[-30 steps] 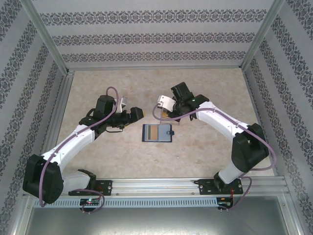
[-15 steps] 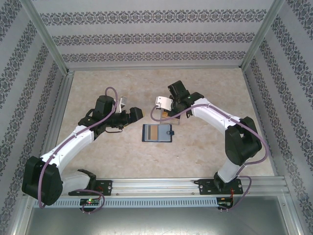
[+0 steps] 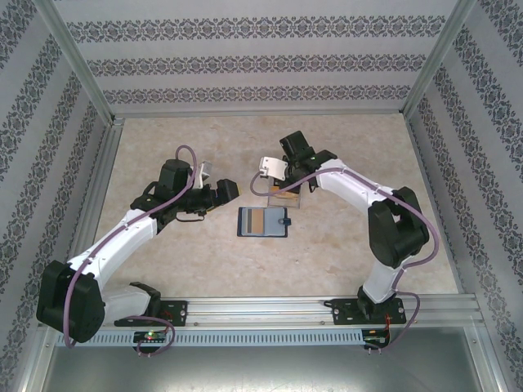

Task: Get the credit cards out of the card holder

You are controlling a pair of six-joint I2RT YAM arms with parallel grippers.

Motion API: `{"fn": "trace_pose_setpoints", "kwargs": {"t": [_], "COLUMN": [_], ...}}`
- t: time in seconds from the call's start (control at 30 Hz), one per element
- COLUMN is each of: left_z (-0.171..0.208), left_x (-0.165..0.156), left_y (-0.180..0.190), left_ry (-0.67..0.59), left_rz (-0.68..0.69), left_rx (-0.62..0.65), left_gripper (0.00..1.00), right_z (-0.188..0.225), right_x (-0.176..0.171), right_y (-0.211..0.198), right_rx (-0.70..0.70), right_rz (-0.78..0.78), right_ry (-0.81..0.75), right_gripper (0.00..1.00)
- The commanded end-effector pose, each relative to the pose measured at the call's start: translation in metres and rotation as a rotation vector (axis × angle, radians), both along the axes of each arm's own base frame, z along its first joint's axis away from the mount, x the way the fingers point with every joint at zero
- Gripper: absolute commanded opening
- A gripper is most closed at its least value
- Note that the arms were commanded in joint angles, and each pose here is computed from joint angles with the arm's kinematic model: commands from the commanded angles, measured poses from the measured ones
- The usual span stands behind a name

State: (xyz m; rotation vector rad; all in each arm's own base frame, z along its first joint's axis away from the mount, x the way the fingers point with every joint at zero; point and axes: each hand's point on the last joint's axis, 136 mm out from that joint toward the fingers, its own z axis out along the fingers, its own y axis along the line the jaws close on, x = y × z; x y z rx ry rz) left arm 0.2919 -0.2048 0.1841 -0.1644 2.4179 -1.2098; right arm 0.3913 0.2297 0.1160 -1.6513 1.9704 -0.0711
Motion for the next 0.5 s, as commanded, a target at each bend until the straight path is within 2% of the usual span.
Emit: {"fn": "trace_pose_setpoints", "kwargs": {"t": [0.0, 0.43, 0.47], "left_z": [-0.004, -0.006, -0.006], "left_x": [-0.003, -0.004, -0.004], "left_y": [0.006, 0.006, 0.006], "left_ry": [0.005, 0.01, 0.011], "left_rz": [0.006, 0.006, 0.005], "left_rx": [0.014, 0.019, 0.019], "left_gripper": [0.99, 0.99, 0.99], "right_z": [-0.002, -0.022, -0.023], "right_x": [0.008, 0.007, 0.008], "right_y": [0.001, -0.003, -0.003], "right_rx": [0.013, 0.01, 0.01], "right_rz": [0.009, -0.005, -0.009], "right_ry": [0.009, 0.057, 0.056], "right_gripper": [0.0, 0.0, 0.03]}}
